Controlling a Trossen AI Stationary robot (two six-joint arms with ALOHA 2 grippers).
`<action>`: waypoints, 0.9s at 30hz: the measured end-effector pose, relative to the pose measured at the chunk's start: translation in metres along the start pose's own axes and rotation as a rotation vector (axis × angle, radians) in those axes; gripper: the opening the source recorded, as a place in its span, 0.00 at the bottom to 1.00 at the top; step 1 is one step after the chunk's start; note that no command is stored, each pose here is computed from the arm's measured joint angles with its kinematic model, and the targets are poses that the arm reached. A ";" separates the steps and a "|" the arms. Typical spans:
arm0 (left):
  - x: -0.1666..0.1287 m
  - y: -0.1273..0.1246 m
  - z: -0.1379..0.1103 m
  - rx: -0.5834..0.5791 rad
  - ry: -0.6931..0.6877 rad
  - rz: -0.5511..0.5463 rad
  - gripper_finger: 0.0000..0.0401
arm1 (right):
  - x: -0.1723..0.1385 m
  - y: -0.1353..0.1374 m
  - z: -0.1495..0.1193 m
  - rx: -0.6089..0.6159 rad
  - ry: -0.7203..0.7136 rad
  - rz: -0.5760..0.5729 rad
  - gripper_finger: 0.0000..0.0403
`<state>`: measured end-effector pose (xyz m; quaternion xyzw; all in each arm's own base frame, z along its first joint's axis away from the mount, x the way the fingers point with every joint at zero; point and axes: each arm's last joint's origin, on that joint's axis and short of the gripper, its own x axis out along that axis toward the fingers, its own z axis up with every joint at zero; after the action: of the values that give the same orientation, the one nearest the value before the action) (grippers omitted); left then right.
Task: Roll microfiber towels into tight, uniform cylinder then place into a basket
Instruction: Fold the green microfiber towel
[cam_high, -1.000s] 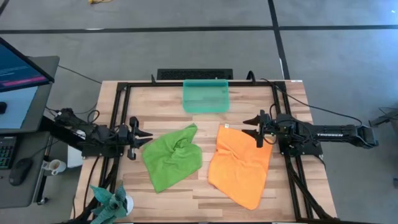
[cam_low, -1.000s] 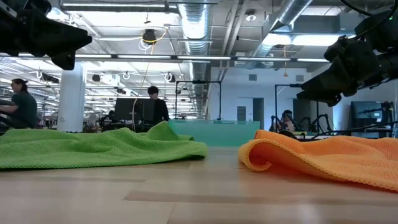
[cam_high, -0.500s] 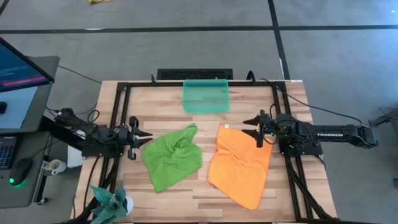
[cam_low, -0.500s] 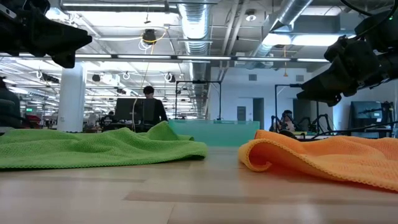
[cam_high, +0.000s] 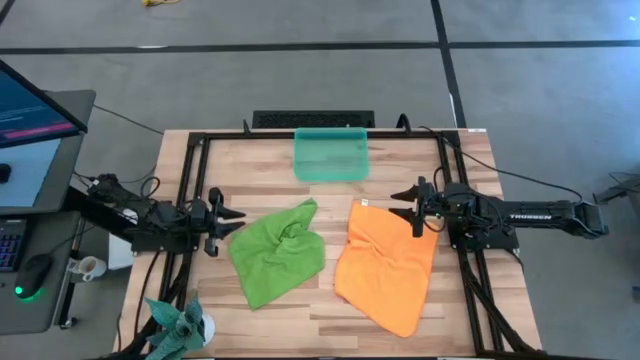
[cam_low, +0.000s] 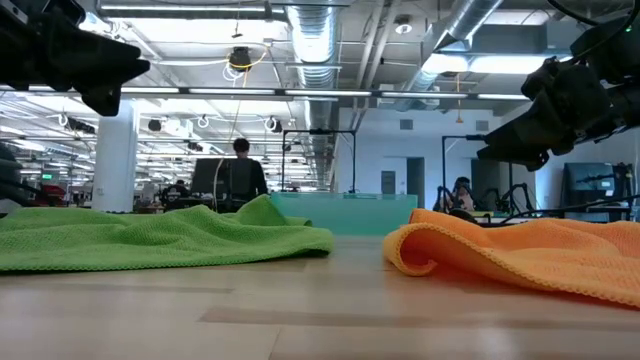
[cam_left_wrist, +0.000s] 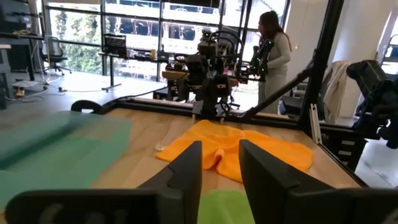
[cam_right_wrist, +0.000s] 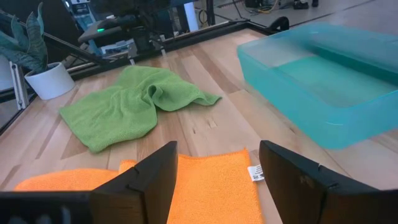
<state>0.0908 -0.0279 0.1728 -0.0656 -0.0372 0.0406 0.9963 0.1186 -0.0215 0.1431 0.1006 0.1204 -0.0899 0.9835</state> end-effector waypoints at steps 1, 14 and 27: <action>0.000 0.000 0.000 -0.003 0.000 0.000 0.27 | 0.000 0.000 0.000 0.000 0.000 0.000 0.62; 0.000 0.001 0.000 0.179 0.000 0.027 0.32 | 0.000 0.000 0.000 0.000 0.000 0.000 0.62; -0.001 0.008 0.000 0.184 0.004 0.273 0.48 | 0.000 0.000 0.000 0.000 0.000 0.000 0.62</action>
<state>0.0892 -0.0202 0.1718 0.0214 -0.0220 0.1788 0.9834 0.1186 -0.0215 0.1432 0.1005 0.1203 -0.0901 0.9835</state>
